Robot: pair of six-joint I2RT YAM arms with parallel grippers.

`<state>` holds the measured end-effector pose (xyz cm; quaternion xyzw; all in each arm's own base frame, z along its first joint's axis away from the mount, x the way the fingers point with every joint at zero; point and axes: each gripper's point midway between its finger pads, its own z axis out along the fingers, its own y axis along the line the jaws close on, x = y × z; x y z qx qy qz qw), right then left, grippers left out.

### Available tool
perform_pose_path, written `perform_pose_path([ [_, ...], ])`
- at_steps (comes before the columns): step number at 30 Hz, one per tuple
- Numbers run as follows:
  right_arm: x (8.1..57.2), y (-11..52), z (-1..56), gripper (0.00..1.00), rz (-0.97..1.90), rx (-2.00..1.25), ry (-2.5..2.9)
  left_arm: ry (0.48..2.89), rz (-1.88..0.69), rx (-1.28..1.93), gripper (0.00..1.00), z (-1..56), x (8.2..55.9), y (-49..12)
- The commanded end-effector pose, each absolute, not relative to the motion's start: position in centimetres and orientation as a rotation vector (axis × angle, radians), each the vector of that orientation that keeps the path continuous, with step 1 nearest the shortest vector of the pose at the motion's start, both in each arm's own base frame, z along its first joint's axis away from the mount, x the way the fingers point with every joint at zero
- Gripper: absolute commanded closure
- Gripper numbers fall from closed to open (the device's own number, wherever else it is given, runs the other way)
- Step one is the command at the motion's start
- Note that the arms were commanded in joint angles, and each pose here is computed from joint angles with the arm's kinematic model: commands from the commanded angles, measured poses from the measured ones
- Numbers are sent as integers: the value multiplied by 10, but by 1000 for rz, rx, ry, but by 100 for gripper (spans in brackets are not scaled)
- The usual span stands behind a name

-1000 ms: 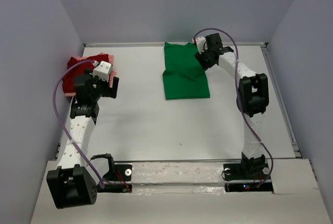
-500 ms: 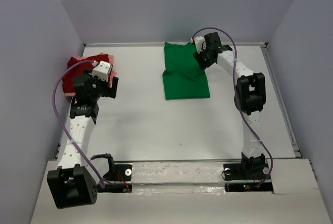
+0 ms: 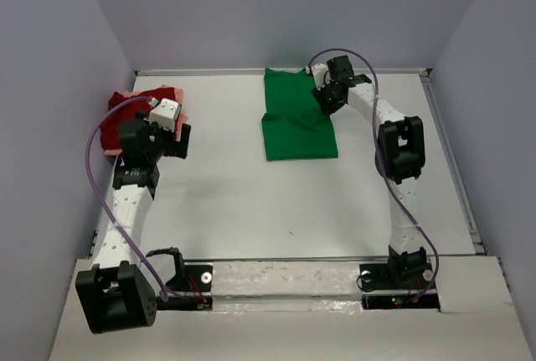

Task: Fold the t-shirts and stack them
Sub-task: Smooth out the 2/3-rectangle-folded T-shirt at the center of the board.

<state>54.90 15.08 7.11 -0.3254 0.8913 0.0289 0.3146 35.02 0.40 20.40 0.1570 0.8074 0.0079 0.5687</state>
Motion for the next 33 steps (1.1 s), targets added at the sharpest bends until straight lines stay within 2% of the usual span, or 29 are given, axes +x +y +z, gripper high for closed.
perform_pose_path([
  [1,556,159,76,71,91,-859,2322,1838,20,371,1,222,356,4],
  [7,554,161,75,85,105,-867,2327,1839,20,372,1,221,355,4],
  [12,553,160,72,89,100,-873,2332,1838,20,371,1,222,355,5],
  [18,556,152,78,99,71,-862,2327,1837,18,372,1,222,355,4],
  [33,564,142,108,100,19,-834,2277,1830,11,365,1,225,355,5],
])
